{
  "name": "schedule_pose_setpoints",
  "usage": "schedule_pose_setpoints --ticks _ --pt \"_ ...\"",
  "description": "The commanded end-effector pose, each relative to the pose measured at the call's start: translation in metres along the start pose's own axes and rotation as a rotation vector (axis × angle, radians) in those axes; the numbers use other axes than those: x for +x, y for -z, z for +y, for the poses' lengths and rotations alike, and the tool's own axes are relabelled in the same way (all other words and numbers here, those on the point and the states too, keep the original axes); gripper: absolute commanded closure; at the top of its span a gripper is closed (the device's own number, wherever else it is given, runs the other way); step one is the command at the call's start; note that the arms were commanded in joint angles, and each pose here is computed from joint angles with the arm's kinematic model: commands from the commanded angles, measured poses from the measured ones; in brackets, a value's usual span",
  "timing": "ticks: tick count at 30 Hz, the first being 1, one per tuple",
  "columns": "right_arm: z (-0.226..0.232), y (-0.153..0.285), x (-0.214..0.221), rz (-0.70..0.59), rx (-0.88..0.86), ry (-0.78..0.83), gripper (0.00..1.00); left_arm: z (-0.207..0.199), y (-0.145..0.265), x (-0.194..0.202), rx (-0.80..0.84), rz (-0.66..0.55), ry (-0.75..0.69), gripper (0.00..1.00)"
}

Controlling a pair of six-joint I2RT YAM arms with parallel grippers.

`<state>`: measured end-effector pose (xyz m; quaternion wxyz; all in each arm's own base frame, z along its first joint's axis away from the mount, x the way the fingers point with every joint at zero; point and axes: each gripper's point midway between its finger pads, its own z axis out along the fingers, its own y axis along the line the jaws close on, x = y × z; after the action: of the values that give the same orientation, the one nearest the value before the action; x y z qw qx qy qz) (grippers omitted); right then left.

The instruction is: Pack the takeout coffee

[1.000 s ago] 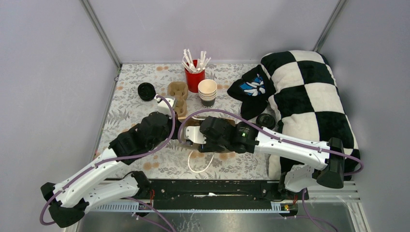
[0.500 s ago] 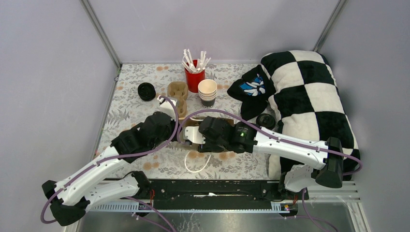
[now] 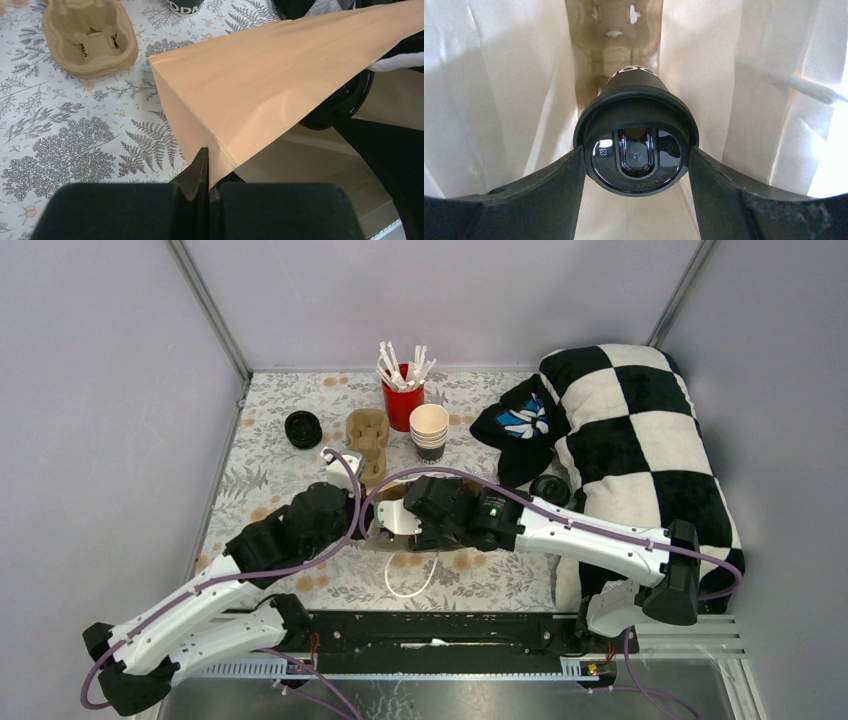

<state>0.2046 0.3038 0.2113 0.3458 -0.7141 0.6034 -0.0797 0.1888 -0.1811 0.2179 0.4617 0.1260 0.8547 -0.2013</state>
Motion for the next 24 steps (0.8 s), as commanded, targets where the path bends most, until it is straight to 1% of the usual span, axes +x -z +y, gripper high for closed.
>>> schedule_pose_setpoints --ticks 1,6,10,13,17,24 --pt "-0.015 0.000 0.009 0.061 0.064 0.028 0.75 -0.009 -0.002 0.001 0.043 -0.006 -0.010 1.00" --pt "-0.011 -0.012 0.018 0.099 0.084 0.026 0.75 -0.015 -0.005 -0.001 0.060 0.006 -0.032 0.99" --pt "-0.008 -0.017 0.023 0.105 0.089 -0.013 0.76 -0.024 -0.003 -0.009 0.092 0.000 -0.032 0.90" --pt "-0.002 -0.019 0.023 0.077 0.070 -0.056 0.76 -0.028 -0.004 -0.011 0.100 0.009 -0.024 0.86" --pt "0.000 -0.019 0.024 0.037 0.086 -0.115 0.76 -0.029 -0.007 -0.005 0.108 0.025 -0.026 0.84" --pt "-0.002 -0.020 0.044 0.032 0.179 -0.176 0.77 -0.031 -0.008 0.002 0.131 0.041 -0.031 0.84"
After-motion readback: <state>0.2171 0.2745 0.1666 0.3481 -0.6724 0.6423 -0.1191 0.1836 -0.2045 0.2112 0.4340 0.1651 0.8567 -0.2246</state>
